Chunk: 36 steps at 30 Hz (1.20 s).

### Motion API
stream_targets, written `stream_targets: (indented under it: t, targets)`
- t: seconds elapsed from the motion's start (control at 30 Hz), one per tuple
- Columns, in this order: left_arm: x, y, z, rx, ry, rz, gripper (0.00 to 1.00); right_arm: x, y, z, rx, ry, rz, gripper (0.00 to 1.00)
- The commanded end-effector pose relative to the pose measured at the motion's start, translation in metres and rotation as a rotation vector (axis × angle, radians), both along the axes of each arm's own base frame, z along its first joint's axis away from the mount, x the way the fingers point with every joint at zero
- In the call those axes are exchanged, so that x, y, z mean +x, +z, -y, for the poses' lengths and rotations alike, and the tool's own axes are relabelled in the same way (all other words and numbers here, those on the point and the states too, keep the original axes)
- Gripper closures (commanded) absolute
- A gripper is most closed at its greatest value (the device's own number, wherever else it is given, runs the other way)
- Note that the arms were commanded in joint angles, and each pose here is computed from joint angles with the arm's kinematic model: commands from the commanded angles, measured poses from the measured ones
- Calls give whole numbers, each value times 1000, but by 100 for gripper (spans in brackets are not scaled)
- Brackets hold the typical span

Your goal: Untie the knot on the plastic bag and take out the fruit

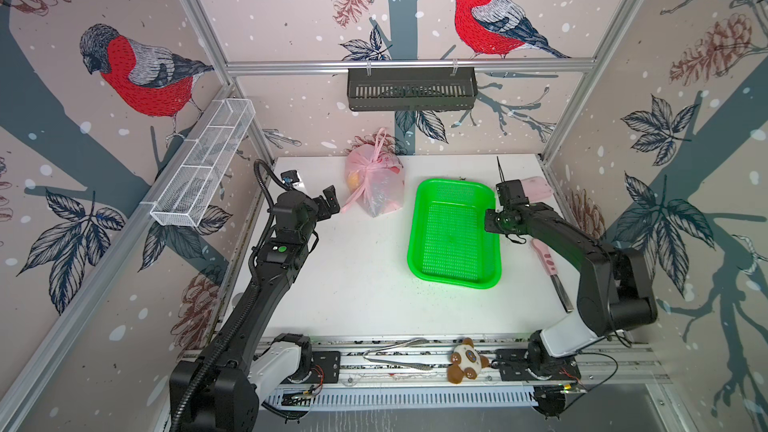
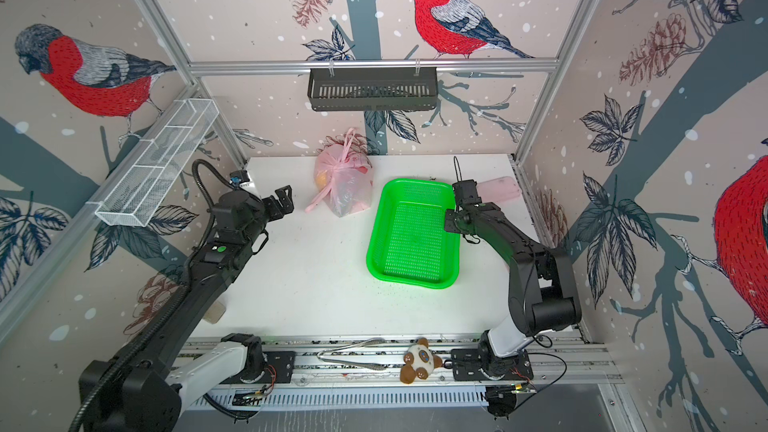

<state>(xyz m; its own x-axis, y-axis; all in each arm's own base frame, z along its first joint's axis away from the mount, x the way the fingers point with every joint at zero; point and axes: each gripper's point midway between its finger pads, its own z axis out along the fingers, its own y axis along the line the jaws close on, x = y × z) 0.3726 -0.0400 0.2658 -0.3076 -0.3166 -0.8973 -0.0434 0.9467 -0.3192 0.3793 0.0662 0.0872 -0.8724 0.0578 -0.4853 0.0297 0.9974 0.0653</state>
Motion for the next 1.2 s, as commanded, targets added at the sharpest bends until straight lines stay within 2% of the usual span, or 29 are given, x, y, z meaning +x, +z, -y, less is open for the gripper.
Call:
stream_targets:
  t: [0.0, 0.23, 0.4, 0.83, 1.17]
  targets:
    - [0, 4, 4, -8, -10, 1, 2, -11, -9, 9, -131, 139, -60, 98]
    - [1, -5, 10, 1, -16, -32, 2, -10, -3, 9, -182, 253, -49, 98]
    - [4, -6, 17, -11, -30, -39, 2, -7, 5, 12, -204, 274, -40, 96]
    - [13, -3, 24, -30, -38, -42, 2, -14, -5, 20, -175, 212, -58, 89]
    - [28, -2, 24, -33, -19, -49, 2, -5, 6, 21, -158, 177, -19, 70]
